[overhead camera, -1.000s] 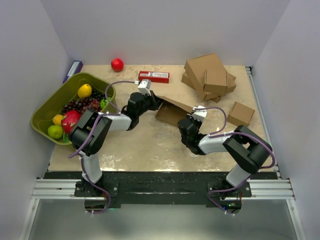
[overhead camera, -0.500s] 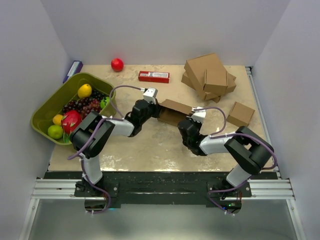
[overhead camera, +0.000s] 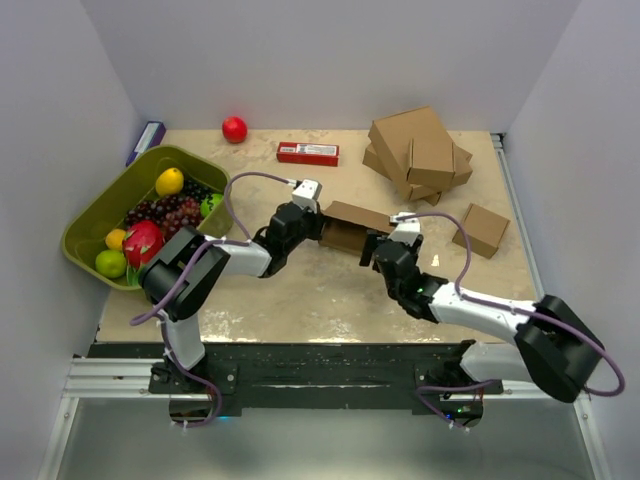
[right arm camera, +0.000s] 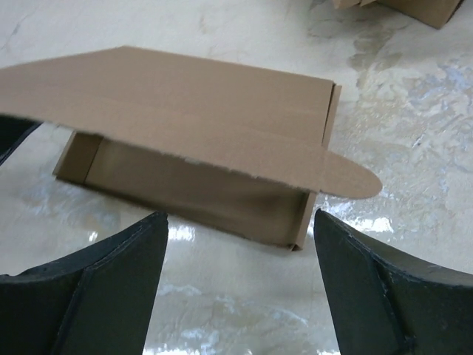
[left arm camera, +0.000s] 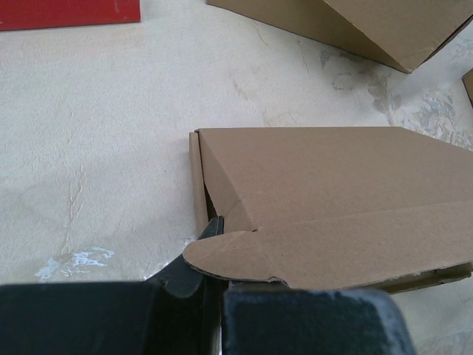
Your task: Fold the paper box
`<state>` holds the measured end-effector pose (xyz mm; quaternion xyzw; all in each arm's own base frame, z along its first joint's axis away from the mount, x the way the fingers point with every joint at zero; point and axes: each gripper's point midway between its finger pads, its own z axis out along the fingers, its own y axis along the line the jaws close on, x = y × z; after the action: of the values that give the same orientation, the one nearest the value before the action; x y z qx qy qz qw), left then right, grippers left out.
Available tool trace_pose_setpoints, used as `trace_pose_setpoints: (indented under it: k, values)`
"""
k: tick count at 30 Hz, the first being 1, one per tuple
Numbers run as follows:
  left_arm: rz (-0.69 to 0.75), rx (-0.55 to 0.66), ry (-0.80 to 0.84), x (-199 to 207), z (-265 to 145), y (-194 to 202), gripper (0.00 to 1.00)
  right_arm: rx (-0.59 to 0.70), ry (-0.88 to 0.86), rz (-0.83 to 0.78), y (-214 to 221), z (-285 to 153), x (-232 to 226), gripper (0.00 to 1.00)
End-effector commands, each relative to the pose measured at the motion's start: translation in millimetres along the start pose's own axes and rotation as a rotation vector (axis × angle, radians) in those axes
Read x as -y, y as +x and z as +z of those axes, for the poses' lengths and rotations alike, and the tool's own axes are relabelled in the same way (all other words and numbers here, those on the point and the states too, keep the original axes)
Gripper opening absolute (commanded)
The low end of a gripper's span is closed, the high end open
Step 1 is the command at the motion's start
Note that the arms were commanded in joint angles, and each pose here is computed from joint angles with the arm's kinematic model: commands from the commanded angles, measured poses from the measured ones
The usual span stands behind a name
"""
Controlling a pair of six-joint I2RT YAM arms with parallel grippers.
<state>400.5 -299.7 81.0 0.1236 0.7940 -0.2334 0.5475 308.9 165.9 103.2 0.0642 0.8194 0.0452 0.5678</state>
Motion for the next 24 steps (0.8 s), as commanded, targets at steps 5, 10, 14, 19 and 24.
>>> trace_pose_setpoints:
  k: [5,10,14,19,24]
  values:
    - [0.045,-0.119,-0.037,-12.8,-13.8,38.7,0.00,-0.109,-0.205,-0.003,-30.5,-59.2,-13.2,0.84]
    - [0.047,-0.111,0.007,-7.4,-19.3,42.6,0.04,-0.116,-0.231,0.022,-75.8,-84.5,-19.7,0.88]
    - [0.053,-0.108,0.022,-5.3,-24.5,41.3,0.17,-0.169,-0.230,-0.001,-93.4,-81.0,-38.6,0.86]
    - [0.049,-0.080,0.036,-2.6,-33.4,32.9,0.39,-0.123,-0.258,0.027,-117.7,-54.4,-65.9,0.80]
    - [0.042,-0.060,0.046,-0.9,-48.3,25.6,0.55,-0.144,-0.294,0.079,-121.9,-5.4,-78.8,0.77]
